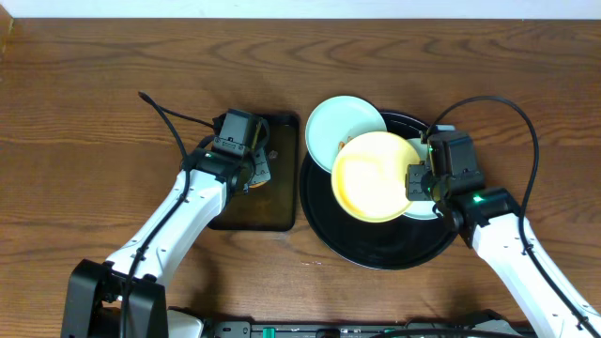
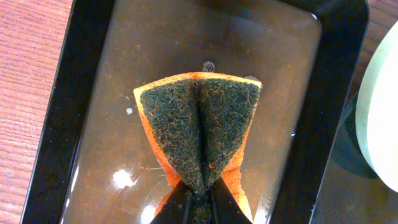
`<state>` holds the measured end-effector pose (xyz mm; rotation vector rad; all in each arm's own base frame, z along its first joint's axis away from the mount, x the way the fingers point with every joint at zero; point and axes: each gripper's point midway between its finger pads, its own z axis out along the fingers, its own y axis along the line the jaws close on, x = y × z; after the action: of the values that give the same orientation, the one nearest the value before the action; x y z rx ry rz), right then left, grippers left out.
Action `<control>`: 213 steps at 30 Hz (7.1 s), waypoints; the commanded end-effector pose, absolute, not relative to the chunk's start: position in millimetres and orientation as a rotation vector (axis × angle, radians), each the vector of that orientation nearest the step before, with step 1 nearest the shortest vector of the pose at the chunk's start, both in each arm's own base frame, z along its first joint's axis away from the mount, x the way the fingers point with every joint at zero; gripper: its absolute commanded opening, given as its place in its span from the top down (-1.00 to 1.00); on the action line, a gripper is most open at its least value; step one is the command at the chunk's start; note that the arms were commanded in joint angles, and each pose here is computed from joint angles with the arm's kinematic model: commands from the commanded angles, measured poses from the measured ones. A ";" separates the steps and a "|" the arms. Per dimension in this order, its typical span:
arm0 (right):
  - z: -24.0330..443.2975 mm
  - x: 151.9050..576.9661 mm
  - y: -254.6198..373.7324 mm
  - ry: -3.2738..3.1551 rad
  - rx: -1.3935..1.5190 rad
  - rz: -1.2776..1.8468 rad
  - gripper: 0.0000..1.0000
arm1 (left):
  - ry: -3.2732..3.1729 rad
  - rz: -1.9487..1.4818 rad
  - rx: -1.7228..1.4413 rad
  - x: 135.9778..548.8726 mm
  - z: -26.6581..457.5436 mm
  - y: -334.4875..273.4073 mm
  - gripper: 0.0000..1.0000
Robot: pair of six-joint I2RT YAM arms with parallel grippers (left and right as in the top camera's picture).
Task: Clean dirty plates on tray and stack at the side
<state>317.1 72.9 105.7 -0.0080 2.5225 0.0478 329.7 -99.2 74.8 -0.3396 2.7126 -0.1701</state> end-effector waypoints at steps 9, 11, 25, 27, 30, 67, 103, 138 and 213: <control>163.3 327.4 86.4 2.249 -0.309 -0.457 0.97 | 2.723 -0.140 -0.326 327.5 69.7 -94.6 0.85; 170.6 325.6 99.0 2.199 -0.380 -0.494 0.97 | 2.723 -0.139 -0.326 327.4 69.6 -94.6 0.85; 221.8 315.2 155.6 1.862 -0.716 -0.748 0.97 | 2.723 -0.139 -0.326 327.4 69.6 -94.6 0.85; 226.4 315.4 157.5 1.838 -0.731 -0.771 0.97 | 2.723 -0.139 -0.326 327.4 69.6 -94.6 0.85; 230.4 316.4 159.2 1.817 -0.747 -0.788 0.98 | 2.723 -0.139 -0.326 327.4 69.6 -94.6 0.85; 187.4 367.6 17.4 2.109 0.374 -0.240 0.98 | 2.725 -0.139 -0.326 327.1 69.5 -94.6 0.85; 70.2 336.8 -161.5 2.339 0.980 0.136 0.28 | 2.727 -0.138 -0.327 326.5 69.2 -94.4 0.84; 12.2 239.3 21.5 2.997 0.834 0.441 0.41 | 2.728 -0.138 -0.326 326.3 69.2 -94.4 0.85; 6.9 244.2 75.1 3.018 0.536 0.461 0.97 | 2.702 -0.402 0.150 313.2 -6.6 -267.2 0.85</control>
<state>245.8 76.2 5.8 0.5259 3.0210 0.4836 299.0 -300.5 9.2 0.1901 2.6962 -0.5761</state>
